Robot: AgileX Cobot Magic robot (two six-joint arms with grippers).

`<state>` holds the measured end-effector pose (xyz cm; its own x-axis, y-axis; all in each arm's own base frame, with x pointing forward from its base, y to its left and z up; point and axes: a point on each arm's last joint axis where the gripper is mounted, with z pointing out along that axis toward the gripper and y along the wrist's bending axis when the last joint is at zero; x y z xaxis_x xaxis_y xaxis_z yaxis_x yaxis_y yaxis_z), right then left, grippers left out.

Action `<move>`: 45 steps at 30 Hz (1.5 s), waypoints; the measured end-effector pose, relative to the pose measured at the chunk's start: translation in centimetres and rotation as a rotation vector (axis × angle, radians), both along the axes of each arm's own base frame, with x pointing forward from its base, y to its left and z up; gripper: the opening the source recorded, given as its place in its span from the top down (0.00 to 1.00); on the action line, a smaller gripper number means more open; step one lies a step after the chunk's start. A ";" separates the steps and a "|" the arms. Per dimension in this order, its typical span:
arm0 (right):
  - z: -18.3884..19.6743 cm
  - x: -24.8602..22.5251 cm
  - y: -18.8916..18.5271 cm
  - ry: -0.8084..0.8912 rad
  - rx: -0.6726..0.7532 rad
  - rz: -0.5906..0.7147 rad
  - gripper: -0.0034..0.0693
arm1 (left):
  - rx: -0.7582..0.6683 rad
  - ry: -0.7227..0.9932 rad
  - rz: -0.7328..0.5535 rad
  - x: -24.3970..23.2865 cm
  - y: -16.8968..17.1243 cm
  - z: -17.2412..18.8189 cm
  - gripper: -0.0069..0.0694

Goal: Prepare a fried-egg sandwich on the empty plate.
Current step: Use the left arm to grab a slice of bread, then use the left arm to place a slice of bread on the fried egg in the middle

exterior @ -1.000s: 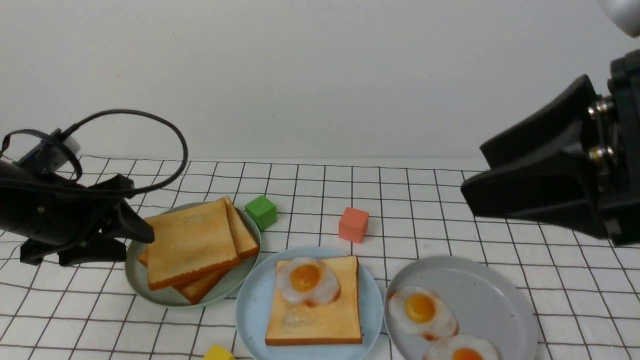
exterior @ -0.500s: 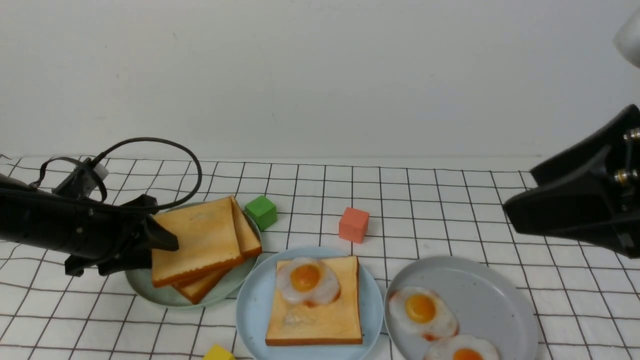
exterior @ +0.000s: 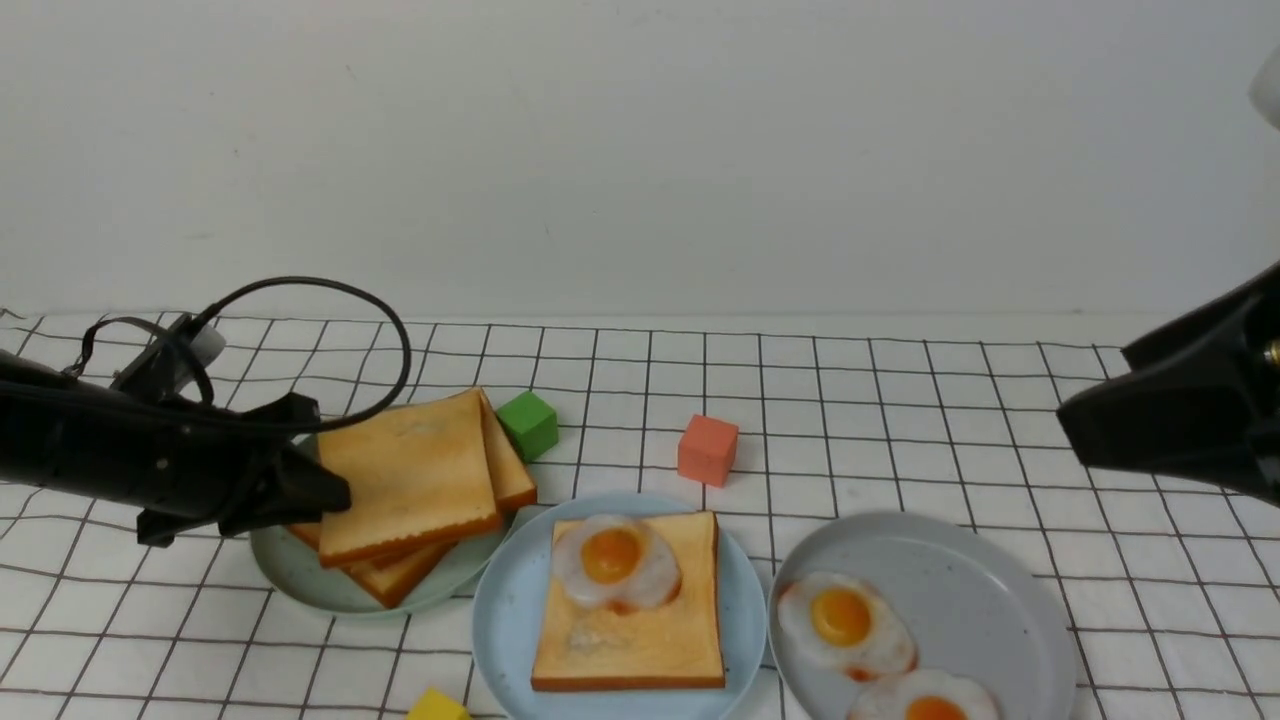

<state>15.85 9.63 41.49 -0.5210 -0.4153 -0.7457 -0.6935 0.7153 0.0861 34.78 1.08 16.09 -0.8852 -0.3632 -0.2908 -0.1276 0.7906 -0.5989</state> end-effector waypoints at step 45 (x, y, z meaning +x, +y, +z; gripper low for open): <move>0.1 -2.0 0.6 0.033 -0.002 0.219 0.44 | 0.020 -0.033 -0.234 -3.8 -13.3 1.0 0.41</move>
